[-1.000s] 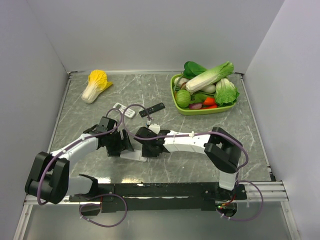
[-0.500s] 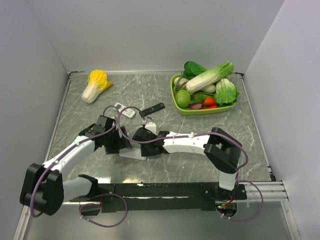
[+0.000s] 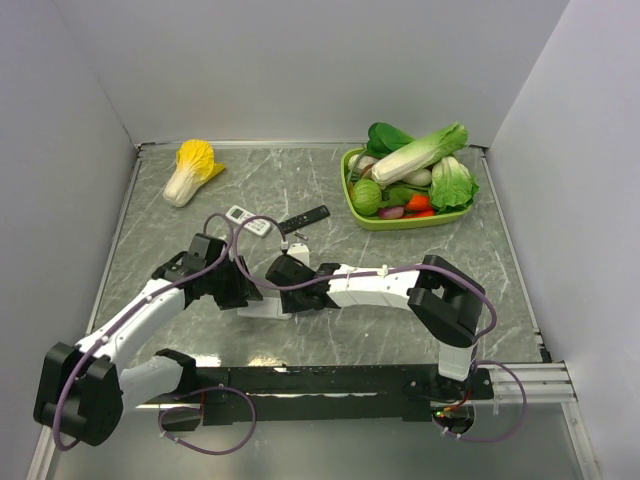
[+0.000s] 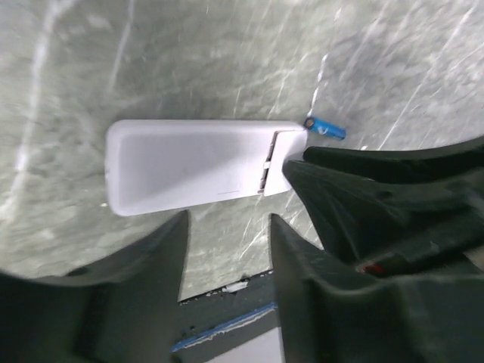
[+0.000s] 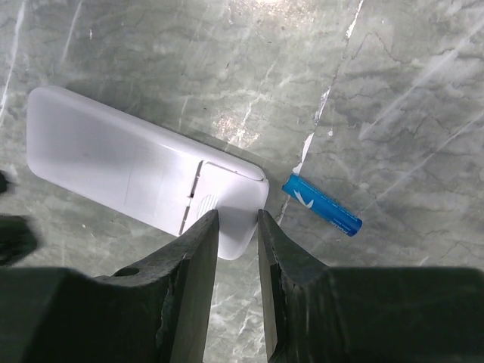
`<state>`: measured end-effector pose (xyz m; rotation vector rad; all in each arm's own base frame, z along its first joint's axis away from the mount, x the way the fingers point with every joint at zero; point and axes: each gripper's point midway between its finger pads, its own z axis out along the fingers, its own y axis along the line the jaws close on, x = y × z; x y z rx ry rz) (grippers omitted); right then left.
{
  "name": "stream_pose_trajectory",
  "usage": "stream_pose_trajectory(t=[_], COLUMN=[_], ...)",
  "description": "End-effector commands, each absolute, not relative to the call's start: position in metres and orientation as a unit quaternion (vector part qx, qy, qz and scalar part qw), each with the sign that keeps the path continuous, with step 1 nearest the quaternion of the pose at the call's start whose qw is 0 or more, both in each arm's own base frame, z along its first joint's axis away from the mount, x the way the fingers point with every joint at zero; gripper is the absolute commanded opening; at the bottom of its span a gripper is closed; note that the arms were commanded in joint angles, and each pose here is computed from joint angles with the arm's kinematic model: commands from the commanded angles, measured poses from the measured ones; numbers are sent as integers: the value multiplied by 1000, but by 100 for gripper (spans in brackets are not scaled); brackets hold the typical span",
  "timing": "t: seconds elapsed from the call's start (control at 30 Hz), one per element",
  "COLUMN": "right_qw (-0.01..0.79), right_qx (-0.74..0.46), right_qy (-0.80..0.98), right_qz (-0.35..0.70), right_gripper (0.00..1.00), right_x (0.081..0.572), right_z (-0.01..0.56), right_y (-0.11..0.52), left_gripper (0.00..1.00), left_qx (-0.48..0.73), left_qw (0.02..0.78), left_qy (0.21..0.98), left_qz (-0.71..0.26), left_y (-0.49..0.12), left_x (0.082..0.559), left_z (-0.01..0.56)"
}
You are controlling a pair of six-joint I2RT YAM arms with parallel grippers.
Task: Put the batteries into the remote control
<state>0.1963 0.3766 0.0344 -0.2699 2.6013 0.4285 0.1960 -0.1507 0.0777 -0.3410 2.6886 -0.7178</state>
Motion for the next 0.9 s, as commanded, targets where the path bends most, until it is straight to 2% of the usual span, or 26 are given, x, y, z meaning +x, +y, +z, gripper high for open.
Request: stream_pose_trajectory(t=[0.0, 0.47, 0.87], right_qw=[260, 274, 301], right_qx=[-108, -164, -215], right_qy=[944, 937, 925], right_qz=[174, 142, 88], right_gripper=[34, 35, 35], right_x=[198, 202, 204], right_z=[44, 34, 34], right_y=[380, 371, 366], left_gripper=[48, 31, 29], left_qx=[-116, -136, -142], left_qw=[143, 91, 82], left_qy=[938, 950, 951], left_qz=[-293, -267, -262], left_y=[-169, -167, -167], left_x=[195, 184, 182], left_z=[73, 21, 15])
